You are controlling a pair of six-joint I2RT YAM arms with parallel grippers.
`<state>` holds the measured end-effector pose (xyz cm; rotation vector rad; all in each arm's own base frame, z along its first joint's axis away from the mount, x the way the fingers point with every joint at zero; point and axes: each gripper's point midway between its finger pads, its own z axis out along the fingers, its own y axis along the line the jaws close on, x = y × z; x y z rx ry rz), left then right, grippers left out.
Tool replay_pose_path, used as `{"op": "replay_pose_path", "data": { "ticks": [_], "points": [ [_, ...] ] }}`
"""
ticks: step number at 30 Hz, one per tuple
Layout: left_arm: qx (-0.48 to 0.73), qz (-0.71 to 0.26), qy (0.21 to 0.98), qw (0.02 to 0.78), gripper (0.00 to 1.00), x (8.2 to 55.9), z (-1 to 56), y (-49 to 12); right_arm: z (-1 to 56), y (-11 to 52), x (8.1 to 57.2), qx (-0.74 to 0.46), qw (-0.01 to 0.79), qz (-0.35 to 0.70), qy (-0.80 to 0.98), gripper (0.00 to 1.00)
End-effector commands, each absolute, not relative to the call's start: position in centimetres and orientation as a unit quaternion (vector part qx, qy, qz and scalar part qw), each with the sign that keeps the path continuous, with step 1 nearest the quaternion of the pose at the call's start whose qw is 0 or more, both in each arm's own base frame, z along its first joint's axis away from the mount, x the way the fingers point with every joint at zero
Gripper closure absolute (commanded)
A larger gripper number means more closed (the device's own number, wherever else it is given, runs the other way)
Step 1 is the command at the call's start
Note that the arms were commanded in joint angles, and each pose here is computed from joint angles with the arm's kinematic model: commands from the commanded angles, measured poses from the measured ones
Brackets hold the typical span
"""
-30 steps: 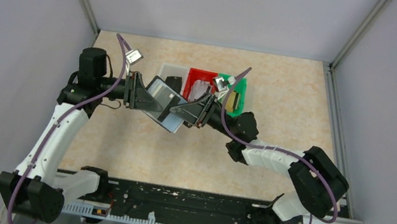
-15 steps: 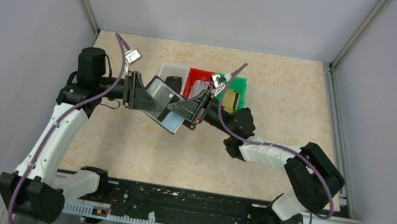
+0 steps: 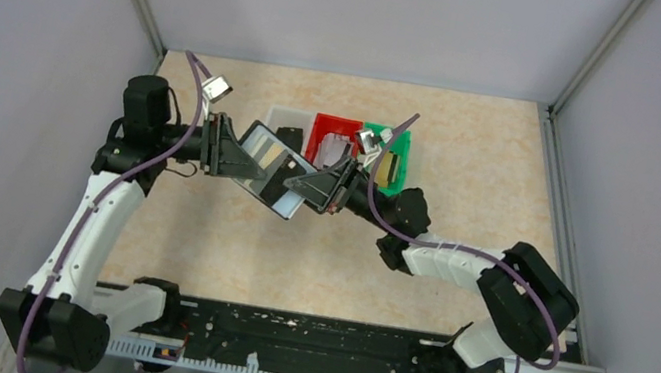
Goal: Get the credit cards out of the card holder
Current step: Remove the credit card from the card holder, then place the credit card in the storage box.
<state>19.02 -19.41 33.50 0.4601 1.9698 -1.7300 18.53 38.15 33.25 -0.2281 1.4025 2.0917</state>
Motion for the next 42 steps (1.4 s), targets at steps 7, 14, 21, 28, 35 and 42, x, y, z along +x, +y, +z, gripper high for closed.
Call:
{"op": "replay_pose_path", "data": {
  "ticks": [7, 14, 21, 28, 35, 42],
  "points": [
    [0.189, -0.644, 0.695, 0.258, 0.58, 18.8, 35.4, -18.5, 34.4, 35.7, 16.7, -0.1, 0.321, 0.801, 0.495, 1.0],
    [0.205, -0.592, 0.705, 0.332, 0.59, 21.1, 34.9, -16.5, 33.0, 30.7, 20.2, -0.078, 0.359, 0.753, 0.546, 1.0],
    [0.246, -0.489, 0.748, 0.375, 0.58, 22.8, 32.4, -15.0, 28.4, 29.8, 26.9, -0.099, 0.369, 0.603, 0.701, 1.0],
    [0.292, -0.434, 0.758, 0.389, 0.54, 22.3, 31.8, -14.1, 26.5, 33.1, 34.4, -0.129, 0.36, 0.531, 0.756, 1.0],
    [0.317, -0.43, 0.75, 0.39, 0.54, 21.0, 31.9, -14.1, 21.6, 38.6, 39.5, -0.161, 0.322, 0.472, 0.805, 1.0],
    [0.313, -0.433, 0.753, 0.385, 0.6, 20.8, 31.5, -14.2, 17.3, 42.4, 43.4, -0.171, 0.3, 0.426, 0.836, 1.0]
  ]
}}
